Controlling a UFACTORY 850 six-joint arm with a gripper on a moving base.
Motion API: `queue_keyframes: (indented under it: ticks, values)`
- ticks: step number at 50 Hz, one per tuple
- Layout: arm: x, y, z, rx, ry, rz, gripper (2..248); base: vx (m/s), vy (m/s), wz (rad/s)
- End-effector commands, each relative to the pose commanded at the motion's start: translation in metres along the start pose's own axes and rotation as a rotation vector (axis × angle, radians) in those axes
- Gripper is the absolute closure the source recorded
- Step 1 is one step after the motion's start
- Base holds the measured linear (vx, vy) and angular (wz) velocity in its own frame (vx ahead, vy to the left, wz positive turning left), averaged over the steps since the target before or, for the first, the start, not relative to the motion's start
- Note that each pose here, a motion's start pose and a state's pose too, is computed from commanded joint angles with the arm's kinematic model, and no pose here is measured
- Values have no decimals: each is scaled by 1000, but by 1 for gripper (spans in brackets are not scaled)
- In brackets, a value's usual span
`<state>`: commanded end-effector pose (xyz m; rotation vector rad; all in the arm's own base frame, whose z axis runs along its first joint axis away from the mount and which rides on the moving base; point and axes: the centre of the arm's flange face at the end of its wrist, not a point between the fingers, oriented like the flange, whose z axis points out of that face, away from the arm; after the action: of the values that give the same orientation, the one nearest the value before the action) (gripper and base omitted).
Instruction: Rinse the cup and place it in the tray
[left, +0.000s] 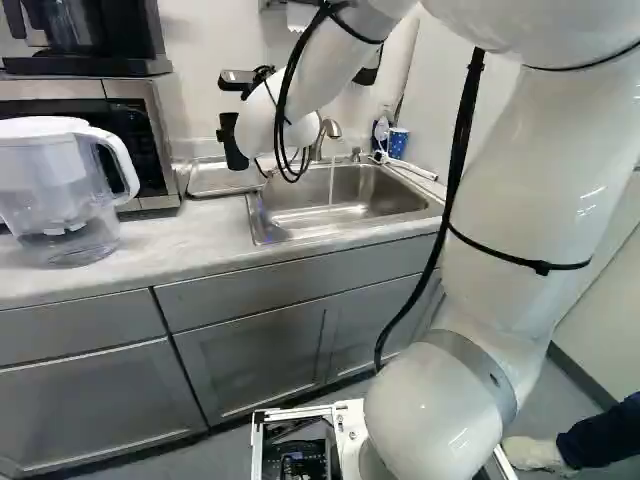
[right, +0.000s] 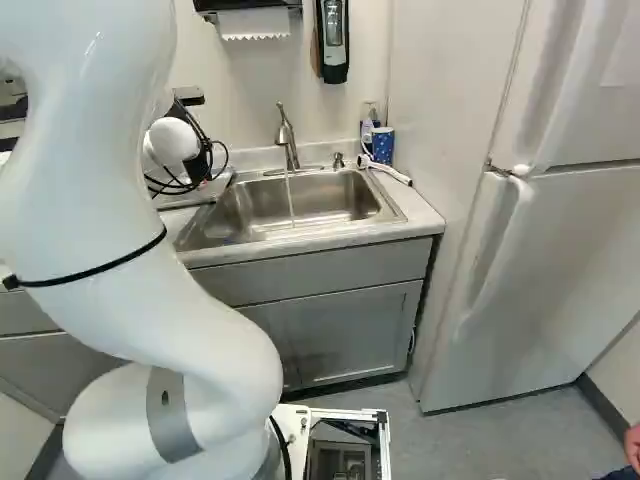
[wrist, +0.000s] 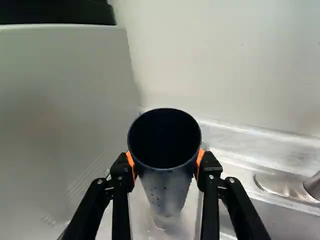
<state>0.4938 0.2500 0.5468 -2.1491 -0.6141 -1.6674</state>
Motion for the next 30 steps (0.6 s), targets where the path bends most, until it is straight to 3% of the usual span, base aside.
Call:
queue_keyframes:
  ticks: [30]
  values:
    - [-23,4,22,1,18,25,124,0,0,0]
